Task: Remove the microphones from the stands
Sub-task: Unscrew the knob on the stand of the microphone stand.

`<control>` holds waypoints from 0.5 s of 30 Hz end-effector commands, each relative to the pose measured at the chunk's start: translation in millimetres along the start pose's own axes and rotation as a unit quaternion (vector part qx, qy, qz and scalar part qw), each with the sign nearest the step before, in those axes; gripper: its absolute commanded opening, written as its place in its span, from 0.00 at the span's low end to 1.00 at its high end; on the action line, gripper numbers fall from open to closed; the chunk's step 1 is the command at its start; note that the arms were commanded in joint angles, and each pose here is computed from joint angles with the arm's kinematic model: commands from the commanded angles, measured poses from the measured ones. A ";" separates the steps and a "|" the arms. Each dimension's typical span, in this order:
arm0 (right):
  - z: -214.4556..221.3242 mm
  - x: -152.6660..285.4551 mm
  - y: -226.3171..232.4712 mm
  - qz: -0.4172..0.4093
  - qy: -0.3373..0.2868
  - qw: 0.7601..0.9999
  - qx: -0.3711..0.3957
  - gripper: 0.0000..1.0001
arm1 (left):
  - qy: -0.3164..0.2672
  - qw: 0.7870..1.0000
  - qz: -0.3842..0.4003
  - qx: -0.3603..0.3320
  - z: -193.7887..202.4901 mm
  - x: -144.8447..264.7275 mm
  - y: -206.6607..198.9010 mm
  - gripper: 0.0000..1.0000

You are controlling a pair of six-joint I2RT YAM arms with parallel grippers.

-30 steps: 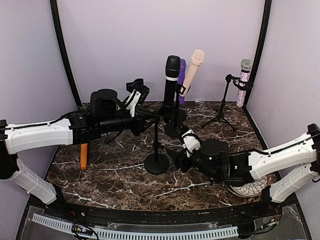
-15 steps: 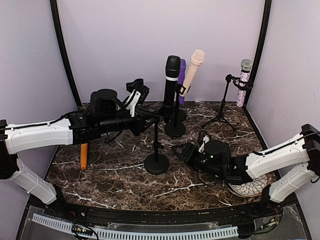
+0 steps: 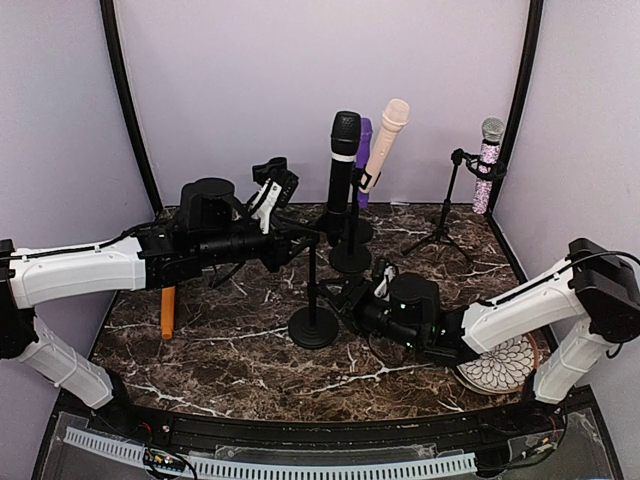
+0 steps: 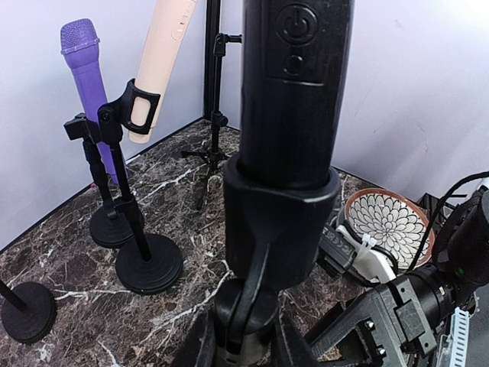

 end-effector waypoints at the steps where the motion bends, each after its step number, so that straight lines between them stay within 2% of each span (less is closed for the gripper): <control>1: -4.2 -9.7 13.0 -0.033 -0.018 0.999 -0.019 0.58 | 0.051 0.998 0.001 0.024 18.5 -0.8 0.8 0.11; 10: 1.8 -16.1 4.7 -0.026 -0.011 0.999 -0.045 0.55 | 0.050 0.998 0.001 0.024 17.8 -0.4 0.5 0.11; 15: -0.4 -18.0 6.9 -0.029 -0.023 0.998 -0.041 0.45 | 0.050 0.998 0.000 0.023 17.9 -0.1 0.7 0.11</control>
Point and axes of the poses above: each gripper's point midway between its finger pads, its own x axis back along the fingers, its own y axis along the line the jaws close on, z = x × y, the point moved 9 cm from there along x, back along the fingers, and after that the axes turned 13 degrees about x, right-handed, at the moved point
